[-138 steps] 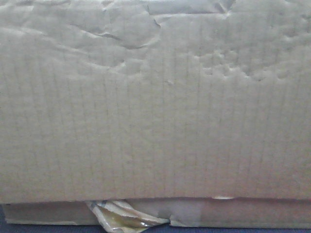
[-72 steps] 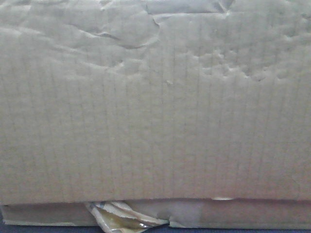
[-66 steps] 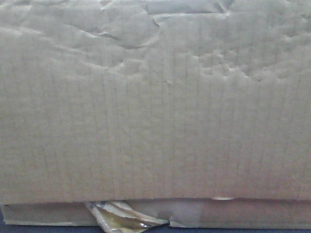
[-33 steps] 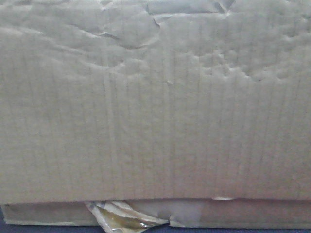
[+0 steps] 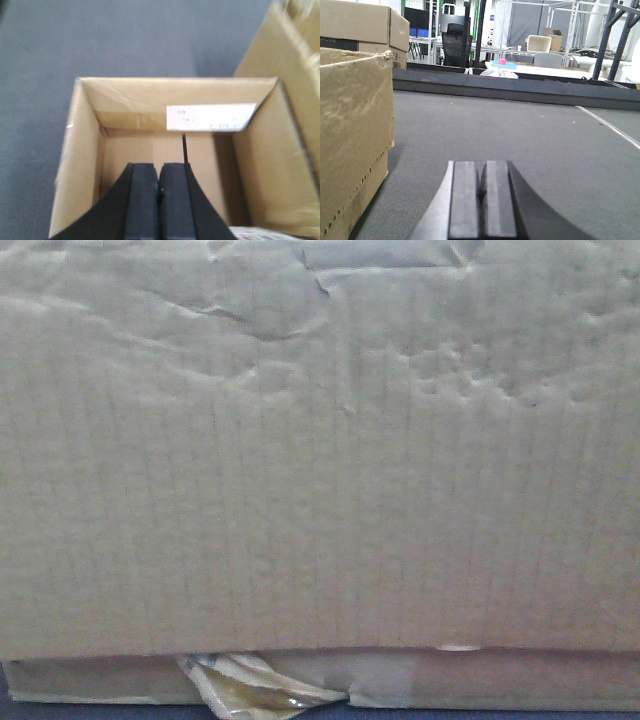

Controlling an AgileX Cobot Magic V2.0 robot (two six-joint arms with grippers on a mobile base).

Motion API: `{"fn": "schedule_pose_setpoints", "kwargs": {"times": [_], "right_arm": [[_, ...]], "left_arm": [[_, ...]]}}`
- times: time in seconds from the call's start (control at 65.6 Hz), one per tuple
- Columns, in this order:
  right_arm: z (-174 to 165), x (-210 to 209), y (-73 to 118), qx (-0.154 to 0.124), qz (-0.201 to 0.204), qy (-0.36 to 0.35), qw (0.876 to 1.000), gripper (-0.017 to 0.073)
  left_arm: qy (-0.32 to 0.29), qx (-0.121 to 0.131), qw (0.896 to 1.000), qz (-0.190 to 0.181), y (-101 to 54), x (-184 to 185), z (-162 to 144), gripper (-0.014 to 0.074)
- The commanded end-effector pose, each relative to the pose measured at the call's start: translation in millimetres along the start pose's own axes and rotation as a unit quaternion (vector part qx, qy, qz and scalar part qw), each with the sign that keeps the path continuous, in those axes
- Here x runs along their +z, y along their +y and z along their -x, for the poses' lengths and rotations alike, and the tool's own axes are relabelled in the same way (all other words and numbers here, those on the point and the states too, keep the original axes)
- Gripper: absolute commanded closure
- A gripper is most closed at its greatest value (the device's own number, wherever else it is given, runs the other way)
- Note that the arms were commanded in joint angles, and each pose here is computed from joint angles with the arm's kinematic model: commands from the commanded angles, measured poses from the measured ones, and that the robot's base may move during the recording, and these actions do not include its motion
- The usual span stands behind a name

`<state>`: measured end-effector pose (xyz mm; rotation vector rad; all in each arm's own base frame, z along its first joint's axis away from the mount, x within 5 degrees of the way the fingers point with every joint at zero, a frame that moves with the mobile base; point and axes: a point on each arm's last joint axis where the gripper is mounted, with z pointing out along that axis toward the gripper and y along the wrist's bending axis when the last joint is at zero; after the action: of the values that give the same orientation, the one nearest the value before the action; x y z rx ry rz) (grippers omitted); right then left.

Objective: Stack two boxes on right shelf middle

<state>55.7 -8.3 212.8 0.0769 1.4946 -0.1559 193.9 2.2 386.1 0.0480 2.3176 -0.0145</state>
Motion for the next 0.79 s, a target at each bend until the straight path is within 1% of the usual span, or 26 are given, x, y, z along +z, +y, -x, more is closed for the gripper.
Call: {"fn": "schedule_pose_setpoints", "kwargs": {"times": [0.0, 0.061, 0.137, 0.213, 0.305, 0.412, 0.457, 0.579, 0.655, 0.686, 0.716, 0.777], "right_arm": [[1.1, -0.1, -0.6, -0.004, -0.005, -0.009, 1.000, 0.0722], [1.1, -0.1, -0.6, -0.004, -0.005, -0.009, 1.000, 0.0722], [1.1, -0.1, -0.6, -0.004, -0.005, -0.009, 1.000, 0.0722], [1.1, -0.1, -0.6, -0.004, -0.005, -0.009, 1.000, 0.0722], [1.1, -0.1, -0.6, -0.004, -0.005, -0.009, 1.000, 0.0722], [1.1, -0.1, -0.6, -0.004, -0.005, -0.009, 1.000, 0.0722], [1.1, -0.1, -0.6, -0.004, -0.005, -0.009, 1.000, 0.0722], [1.1, -0.1, -0.6, -0.004, -0.005, -0.009, 1.000, 0.0722], [1.1, -0.1, -0.6, -0.004, -0.005, -0.009, 1.000, 0.0722], [1.1, -0.1, -0.6, -0.004, -0.005, -0.009, 1.000, 0.0722], [1.1, -0.1, -0.6, -0.004, -0.005, -0.009, 1.000, 0.0722], [1.1, -0.1, -0.6, -0.004, -0.005, -0.009, 1.000, 0.0722]], "left_arm": [[0.048, 0.021, 0.999, -0.014, -1.2, 17.9, 16.5, 0.0689], [0.066, 0.030, 0.997, -0.017, -0.2, 29.8, 27.7, 0.0689], [0.069, 0.038, 0.997, -0.018, 0.9, 39.7, 39.1, 0.0689], [0.080, 0.039, 0.996, -0.013, 4.5, 48.1, 42.8, 0.0689], [0.094, 0.030, 0.995, 0.004, 15.5, 51.2, 41.2, 0.0689], [0.104, 0.040, 0.994, 0.019, 30.6, 49.5, 38.2, 0.0689], [0.105, 0.035, 0.993, 0.028, 37.3, 48.7, 37.4, 0.0689], [0.095, 0.012, 0.994, 0.051, 53.8, 46.5, 37.0, 0.0689], [0.085, 0.007, 0.995, 0.059, 58.2, 46.1, 38.2, 0.0689], [0.087, 0.007, 0.994, 0.062, 59.5, 46.5, 37.9, 0.0679], [0.088, 0.008, 0.994, 0.065, 60.7, 46.2, 37.5, 0.0650], [0.095, 0.010, 0.993, 0.067, 61.4, 47.8, 36.6, 0.0568]]}}
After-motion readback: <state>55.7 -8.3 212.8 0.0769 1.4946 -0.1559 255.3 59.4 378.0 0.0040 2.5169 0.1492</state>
